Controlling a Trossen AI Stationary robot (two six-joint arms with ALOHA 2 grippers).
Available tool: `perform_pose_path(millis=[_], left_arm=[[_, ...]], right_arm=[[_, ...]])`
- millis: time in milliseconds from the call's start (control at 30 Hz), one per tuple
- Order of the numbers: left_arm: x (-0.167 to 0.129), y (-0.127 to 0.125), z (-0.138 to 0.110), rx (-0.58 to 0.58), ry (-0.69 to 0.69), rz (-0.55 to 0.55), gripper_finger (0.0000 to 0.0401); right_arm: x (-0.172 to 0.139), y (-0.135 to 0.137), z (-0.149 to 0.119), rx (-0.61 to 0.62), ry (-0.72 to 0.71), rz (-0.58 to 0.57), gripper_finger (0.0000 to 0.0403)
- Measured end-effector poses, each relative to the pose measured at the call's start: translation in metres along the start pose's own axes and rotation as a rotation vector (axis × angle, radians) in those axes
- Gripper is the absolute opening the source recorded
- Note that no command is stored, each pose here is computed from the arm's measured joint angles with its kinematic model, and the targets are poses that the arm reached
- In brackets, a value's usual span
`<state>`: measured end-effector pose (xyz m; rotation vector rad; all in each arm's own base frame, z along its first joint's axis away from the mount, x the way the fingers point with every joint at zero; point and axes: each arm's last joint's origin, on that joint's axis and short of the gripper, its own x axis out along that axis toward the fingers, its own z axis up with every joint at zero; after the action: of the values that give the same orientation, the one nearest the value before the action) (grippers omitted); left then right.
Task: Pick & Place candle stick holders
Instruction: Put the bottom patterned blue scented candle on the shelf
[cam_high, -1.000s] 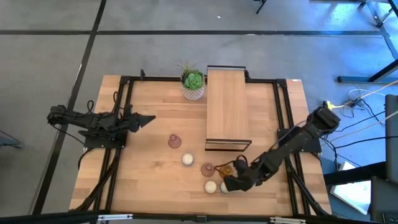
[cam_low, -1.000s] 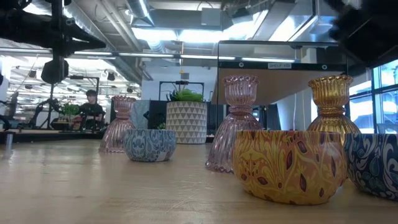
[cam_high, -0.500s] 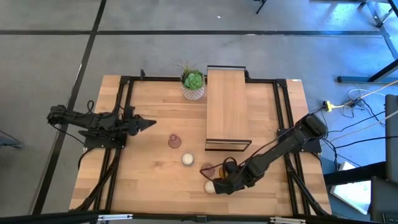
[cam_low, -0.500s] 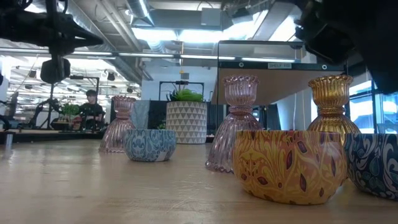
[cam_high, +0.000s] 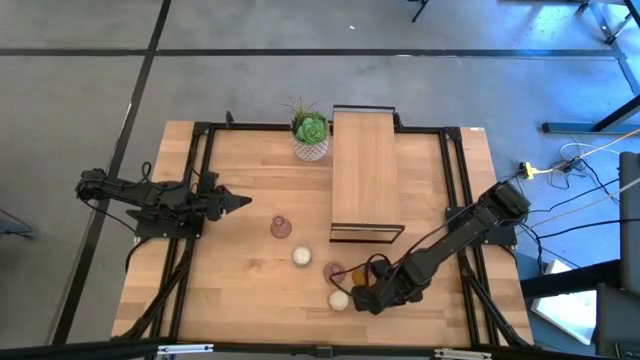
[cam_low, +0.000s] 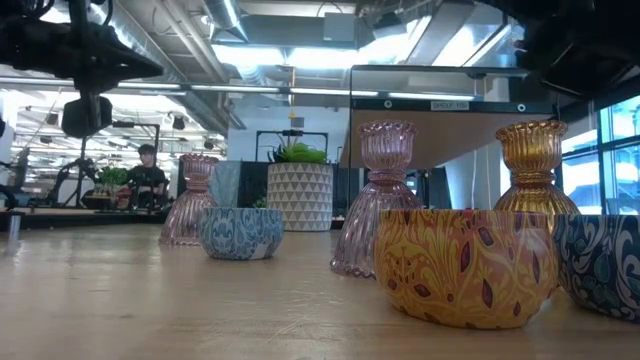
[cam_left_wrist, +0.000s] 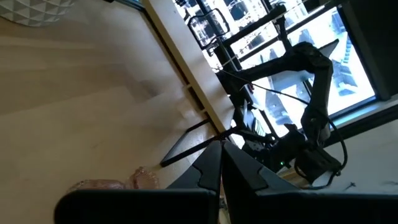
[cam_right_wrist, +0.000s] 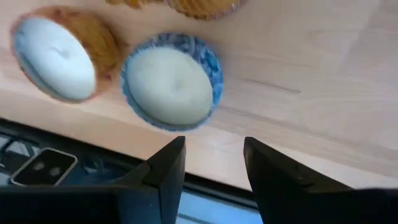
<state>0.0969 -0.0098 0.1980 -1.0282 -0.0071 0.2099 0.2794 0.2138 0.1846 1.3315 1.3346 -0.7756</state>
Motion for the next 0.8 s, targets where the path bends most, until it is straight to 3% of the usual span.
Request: perform_pose_path(millis=[400, 800], left_arm=[[0.0000, 0.0010, -0.0007, -0.011, 0.009, 0.008, 0.0006], [0.0000, 0.0010, -0.0012, -0.011, 0.024, 0.002, 0.0006]], right_arm=[[0.0020, -0.0062, 0.0064, 0.051, -0.117, -0.040, 0.0167], [0.0034, -0.0020, 0.0066, 0.037, -0.106, -0.005, 0.0167]])
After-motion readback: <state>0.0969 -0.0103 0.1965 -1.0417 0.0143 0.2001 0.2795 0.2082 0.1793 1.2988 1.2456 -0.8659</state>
